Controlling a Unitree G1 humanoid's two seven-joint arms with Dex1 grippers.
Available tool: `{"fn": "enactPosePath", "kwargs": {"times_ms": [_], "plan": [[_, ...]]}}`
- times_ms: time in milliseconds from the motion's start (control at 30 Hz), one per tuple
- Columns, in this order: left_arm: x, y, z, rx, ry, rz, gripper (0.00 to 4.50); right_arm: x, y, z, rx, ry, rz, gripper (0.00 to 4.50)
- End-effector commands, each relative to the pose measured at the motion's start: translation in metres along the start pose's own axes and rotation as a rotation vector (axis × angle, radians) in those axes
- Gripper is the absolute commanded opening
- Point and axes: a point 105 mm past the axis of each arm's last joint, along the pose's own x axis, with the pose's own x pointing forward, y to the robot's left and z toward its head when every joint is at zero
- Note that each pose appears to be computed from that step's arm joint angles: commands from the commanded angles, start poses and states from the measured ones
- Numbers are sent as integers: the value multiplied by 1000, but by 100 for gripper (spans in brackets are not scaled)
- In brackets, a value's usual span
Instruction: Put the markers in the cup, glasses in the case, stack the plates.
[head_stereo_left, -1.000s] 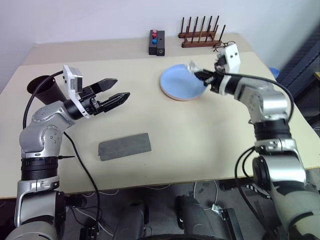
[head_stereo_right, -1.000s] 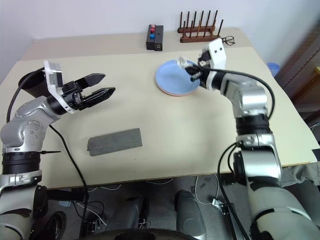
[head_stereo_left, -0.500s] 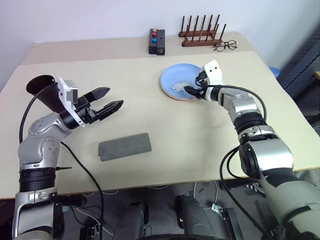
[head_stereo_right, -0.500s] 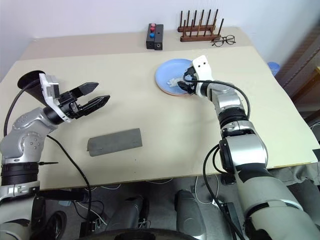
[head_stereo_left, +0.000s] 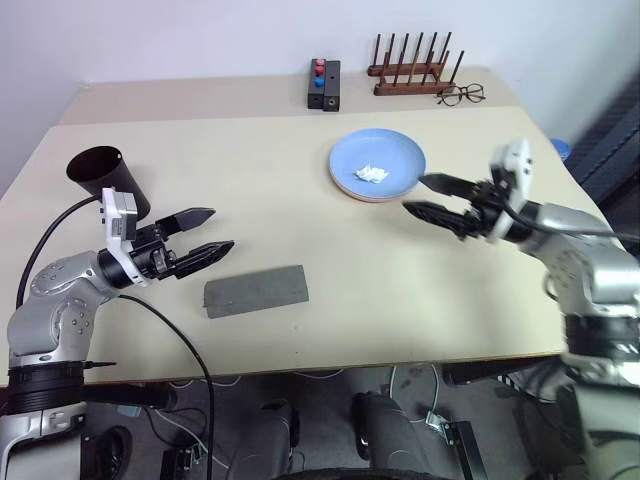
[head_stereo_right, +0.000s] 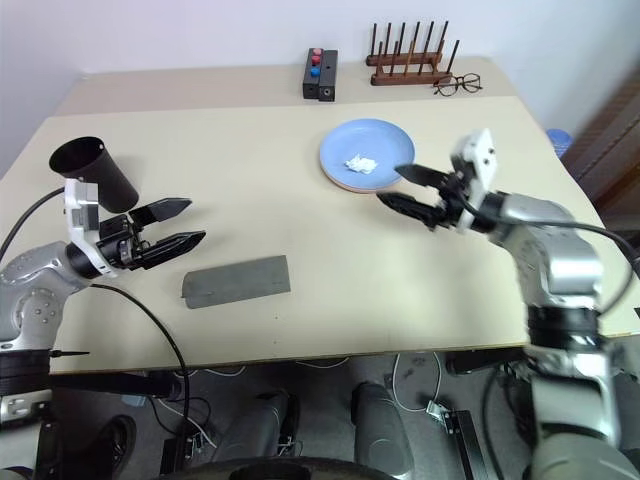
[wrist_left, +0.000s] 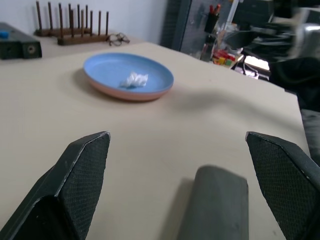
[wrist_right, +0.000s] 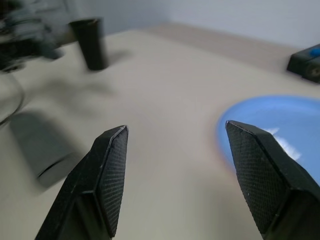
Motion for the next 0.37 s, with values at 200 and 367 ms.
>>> {"fn": "enactPosePath", "kwargs": {"times_ms": [200,367], "plan": [[15,4,1,75,12,-35,450,-20,17,-8,-210,45,-42,313],[16,2,-2,68,-6,-26,450,-19,5,-8,-227,47,-53,313]]}}
